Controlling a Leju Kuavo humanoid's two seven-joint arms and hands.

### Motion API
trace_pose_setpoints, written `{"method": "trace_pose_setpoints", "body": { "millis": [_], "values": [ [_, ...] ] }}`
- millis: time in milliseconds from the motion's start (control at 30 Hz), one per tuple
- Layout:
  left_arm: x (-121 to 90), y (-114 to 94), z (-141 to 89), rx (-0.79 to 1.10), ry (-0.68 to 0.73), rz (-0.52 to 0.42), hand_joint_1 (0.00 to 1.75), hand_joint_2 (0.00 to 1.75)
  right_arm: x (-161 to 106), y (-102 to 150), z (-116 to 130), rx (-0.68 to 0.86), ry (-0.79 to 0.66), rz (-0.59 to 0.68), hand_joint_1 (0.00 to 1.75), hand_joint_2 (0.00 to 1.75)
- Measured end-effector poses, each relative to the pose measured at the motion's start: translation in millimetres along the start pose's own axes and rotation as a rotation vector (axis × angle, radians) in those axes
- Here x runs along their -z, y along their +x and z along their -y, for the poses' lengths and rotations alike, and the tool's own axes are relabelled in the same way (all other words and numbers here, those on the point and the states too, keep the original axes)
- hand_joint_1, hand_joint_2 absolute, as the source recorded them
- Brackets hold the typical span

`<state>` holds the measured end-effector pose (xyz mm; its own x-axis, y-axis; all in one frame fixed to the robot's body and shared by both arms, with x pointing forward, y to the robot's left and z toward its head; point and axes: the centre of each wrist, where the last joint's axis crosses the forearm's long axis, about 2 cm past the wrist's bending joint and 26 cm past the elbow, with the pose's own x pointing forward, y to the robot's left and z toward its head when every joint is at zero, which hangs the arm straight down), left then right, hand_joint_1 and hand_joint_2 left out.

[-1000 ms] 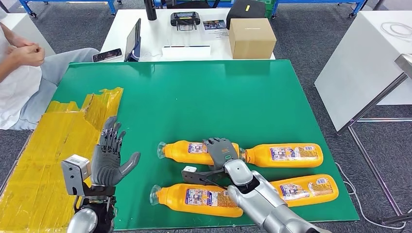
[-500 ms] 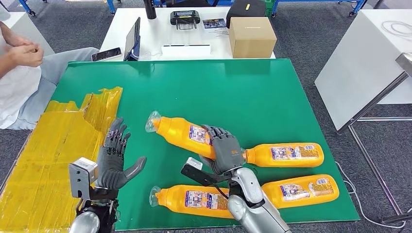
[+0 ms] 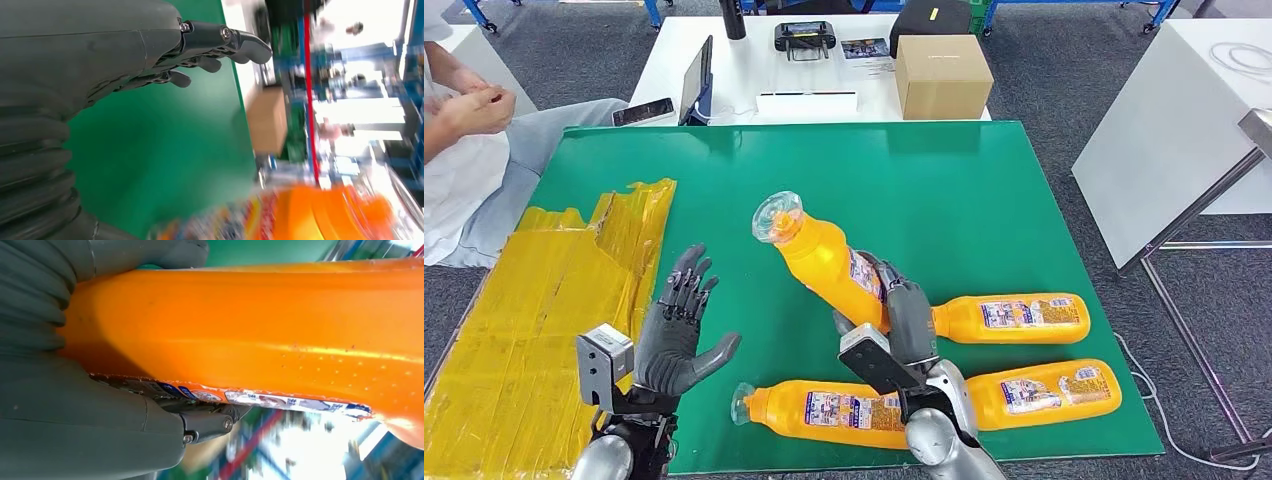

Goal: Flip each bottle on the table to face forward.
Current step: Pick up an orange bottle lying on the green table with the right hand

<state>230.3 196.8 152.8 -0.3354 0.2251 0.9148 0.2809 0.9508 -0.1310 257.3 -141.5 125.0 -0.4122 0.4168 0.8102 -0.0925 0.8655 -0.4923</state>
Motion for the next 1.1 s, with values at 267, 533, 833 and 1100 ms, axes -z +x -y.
{"method": "trace_pose_setpoints", "body": {
  "millis": [267,533,833,1100],
  "values": [
    [10,4,7,-0.101,-0.125,0.016,0.0,1.75,1,2,-7,0.139,0.085,0.025,1.75,1.75],
    [11,4,8,-0.11,-0.153,0.018,0.0,1.75,1,2,-9,0.147,0.094,0.024,1.75,1.75],
    [14,5,13,-0.226,-0.254,0.035,0.0,1.75,1,10,-29,0.262,0.238,0.058,1.75,1.75],
    [17,1,15,-0.221,-0.262,0.021,0.0,1.75,5,24,-46,0.279,0.344,0.121,1.75,1.75]
  ]
}}
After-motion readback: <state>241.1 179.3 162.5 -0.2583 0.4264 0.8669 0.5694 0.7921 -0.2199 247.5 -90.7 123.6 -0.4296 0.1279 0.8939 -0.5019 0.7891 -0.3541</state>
